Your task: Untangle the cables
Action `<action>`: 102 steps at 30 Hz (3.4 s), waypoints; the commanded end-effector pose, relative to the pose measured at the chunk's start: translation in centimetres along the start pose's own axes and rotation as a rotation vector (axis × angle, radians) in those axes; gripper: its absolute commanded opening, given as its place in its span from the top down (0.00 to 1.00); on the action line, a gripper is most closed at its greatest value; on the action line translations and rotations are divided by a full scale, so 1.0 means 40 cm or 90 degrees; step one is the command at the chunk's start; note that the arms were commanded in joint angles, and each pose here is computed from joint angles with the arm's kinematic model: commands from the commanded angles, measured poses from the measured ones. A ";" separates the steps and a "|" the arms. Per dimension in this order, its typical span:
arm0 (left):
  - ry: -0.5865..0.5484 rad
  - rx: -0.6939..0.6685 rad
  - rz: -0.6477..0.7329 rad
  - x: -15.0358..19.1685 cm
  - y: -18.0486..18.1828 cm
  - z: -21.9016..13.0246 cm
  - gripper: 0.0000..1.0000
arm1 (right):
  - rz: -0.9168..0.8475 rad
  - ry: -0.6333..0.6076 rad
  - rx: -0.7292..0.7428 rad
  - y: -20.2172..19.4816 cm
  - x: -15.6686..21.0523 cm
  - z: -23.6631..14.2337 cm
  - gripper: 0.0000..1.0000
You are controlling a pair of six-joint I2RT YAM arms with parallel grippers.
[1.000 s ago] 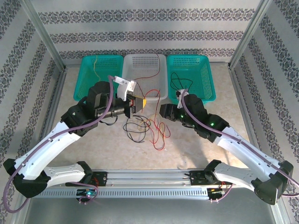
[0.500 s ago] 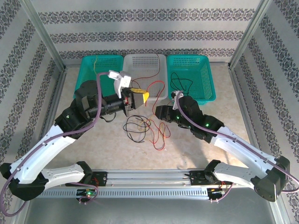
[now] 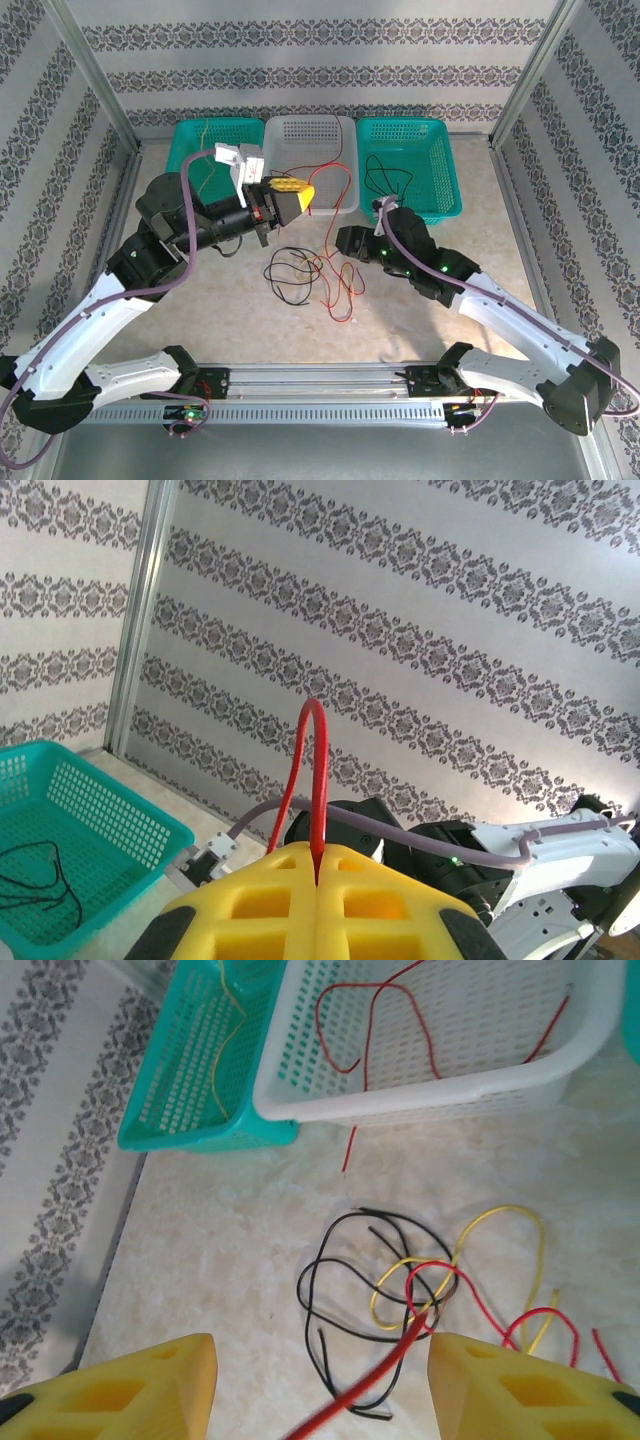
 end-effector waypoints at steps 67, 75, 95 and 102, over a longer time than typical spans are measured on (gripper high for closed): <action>0.165 -0.329 -0.332 0.418 0.455 -0.036 0.41 | 0.025 0.200 0.232 -0.221 0.145 0.121 0.48; 0.199 -0.312 -0.367 0.470 0.420 -0.050 0.53 | 0.020 0.263 0.264 -0.239 0.201 0.161 0.53; 0.225 -0.255 -0.388 0.507 0.375 -0.018 0.54 | -0.028 0.256 0.231 -0.162 0.168 0.185 0.99; 0.232 -0.206 -0.386 0.520 0.340 0.043 0.54 | -0.075 0.188 0.117 -0.015 0.089 0.102 1.00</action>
Point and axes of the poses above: each hand's point on the last joint's axis, 136 mm out from that joint toward the fingers, its own z axis out along the fingers, its own y axis along the line the jaws close on, x = y × z, the point moved 4 cm from there along -z, back along the fingers, and after that the axes turned 8 degrees about z, right-handed, at the moved point
